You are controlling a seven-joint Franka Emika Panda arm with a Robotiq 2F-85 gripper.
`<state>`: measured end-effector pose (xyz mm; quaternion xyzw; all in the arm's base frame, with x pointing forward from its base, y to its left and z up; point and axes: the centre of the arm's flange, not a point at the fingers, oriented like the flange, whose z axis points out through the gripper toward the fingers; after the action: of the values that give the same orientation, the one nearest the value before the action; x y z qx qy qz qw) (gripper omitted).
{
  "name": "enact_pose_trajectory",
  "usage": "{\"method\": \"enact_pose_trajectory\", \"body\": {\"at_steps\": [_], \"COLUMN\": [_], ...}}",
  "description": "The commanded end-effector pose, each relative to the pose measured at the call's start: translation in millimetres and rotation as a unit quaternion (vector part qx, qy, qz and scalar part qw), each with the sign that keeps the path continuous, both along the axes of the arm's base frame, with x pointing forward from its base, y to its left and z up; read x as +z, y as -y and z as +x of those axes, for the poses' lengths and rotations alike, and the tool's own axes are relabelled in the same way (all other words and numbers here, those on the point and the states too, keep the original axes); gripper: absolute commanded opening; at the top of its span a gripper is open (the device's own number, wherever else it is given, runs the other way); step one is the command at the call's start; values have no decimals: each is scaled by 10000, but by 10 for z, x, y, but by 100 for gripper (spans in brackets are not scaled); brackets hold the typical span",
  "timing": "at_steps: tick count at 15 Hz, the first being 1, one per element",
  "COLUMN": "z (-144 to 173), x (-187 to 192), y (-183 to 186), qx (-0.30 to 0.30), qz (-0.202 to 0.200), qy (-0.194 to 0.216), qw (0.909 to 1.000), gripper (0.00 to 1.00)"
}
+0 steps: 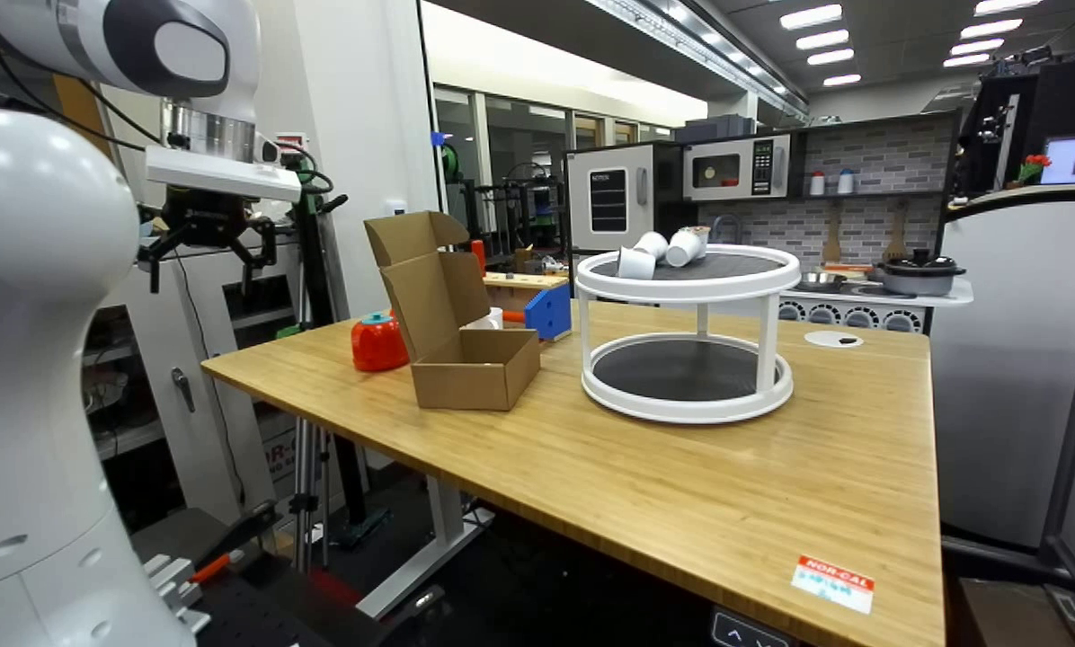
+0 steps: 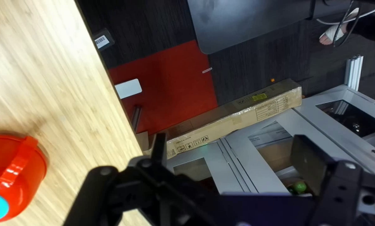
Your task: Put the kettle on the top shelf of the stand
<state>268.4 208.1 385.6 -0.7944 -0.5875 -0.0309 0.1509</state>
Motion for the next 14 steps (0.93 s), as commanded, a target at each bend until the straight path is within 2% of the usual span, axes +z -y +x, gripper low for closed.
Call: {"method": "enact_pose_trajectory", "body": {"at_steps": [1, 4, 8, 11, 14], "z": [195, 277, 205, 168, 245], "x": [17, 57, 16, 5, 146], "y": [49, 77, -90, -308, -494], "qx": [-488, -1073, -1345, -1311, -953], "qz": [-105, -145, -136, -82, 122], "qy": [256, 359, 211, 186, 501], "qw": [9984, 9935, 9906, 9912, 9941], "gripper": [100, 100, 100, 100, 100]}}
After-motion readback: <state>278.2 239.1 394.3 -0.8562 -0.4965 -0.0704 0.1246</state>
